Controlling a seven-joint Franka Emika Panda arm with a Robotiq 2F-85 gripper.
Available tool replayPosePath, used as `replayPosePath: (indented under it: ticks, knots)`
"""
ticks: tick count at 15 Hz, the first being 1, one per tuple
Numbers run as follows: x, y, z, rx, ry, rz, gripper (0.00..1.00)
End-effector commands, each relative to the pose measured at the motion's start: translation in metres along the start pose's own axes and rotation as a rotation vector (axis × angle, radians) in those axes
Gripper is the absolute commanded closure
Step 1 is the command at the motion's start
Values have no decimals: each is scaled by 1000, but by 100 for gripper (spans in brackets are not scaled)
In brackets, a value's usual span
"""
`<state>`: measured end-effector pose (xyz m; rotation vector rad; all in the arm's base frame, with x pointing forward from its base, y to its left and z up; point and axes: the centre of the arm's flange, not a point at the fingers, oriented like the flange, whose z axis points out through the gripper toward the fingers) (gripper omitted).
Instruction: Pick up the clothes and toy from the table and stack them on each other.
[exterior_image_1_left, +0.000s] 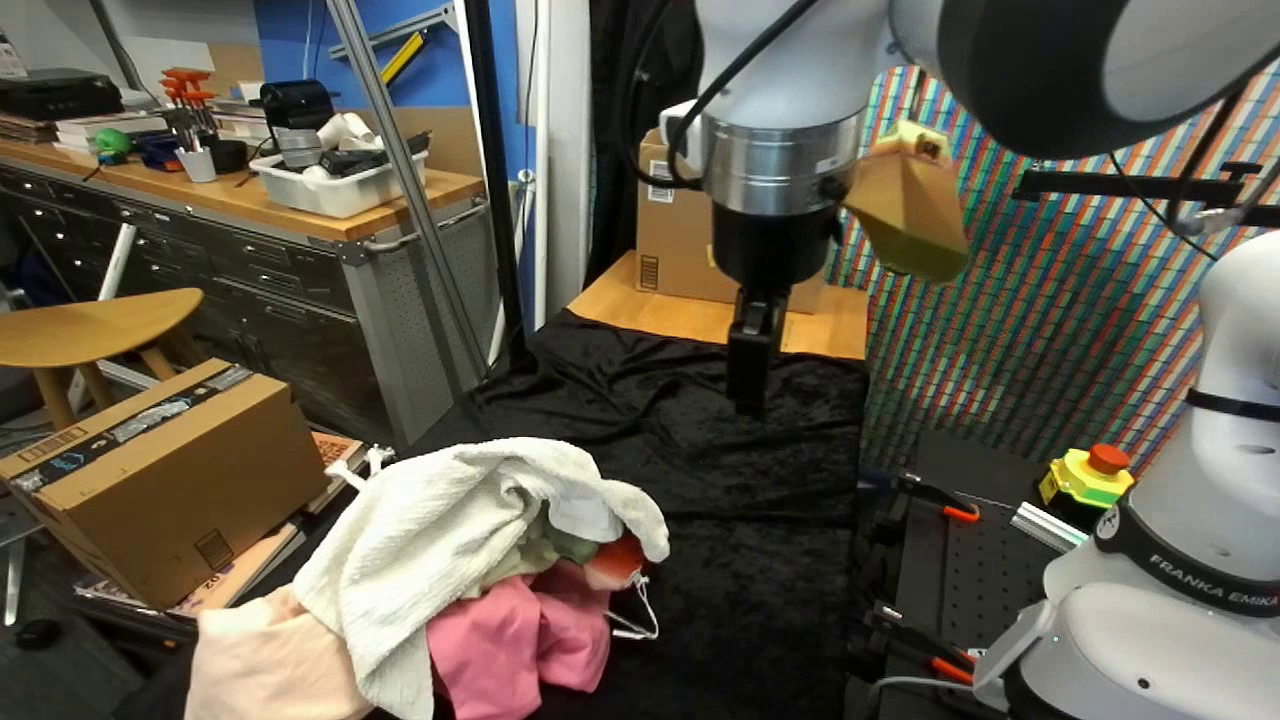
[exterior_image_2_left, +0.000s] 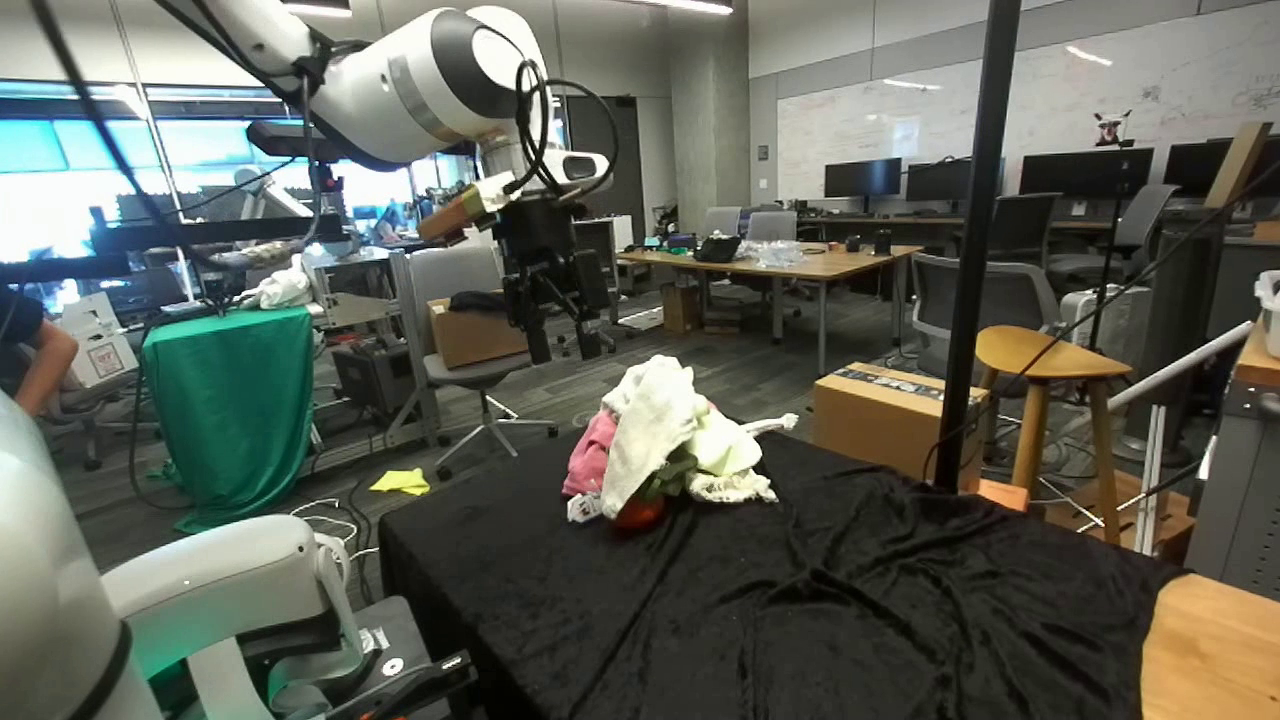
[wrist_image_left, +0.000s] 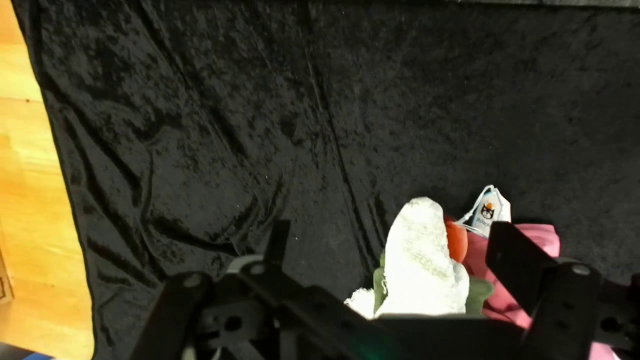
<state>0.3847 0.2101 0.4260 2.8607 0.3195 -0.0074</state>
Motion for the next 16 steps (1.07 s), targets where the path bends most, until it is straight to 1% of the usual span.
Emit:
replayPosePath:
  ticks: [1,3,6,9,10,12,13,14,16]
  knots:
    - [-77,50,0,57,38,45,0]
    - [-104,74,9,68,50,61,0]
    - [-143,107,32,82,69,56,0]
    - [-166,133,49,83,108,12,0]
    - [-168,145,39,83,141,-3,0]
    - [-170,166,35,74,202,-8,0]
    - [-127,148,7,78,129,13,0]
    - [-130,159,2,78,146,11,0]
    - [-134,167,-1,81,163,11,0]
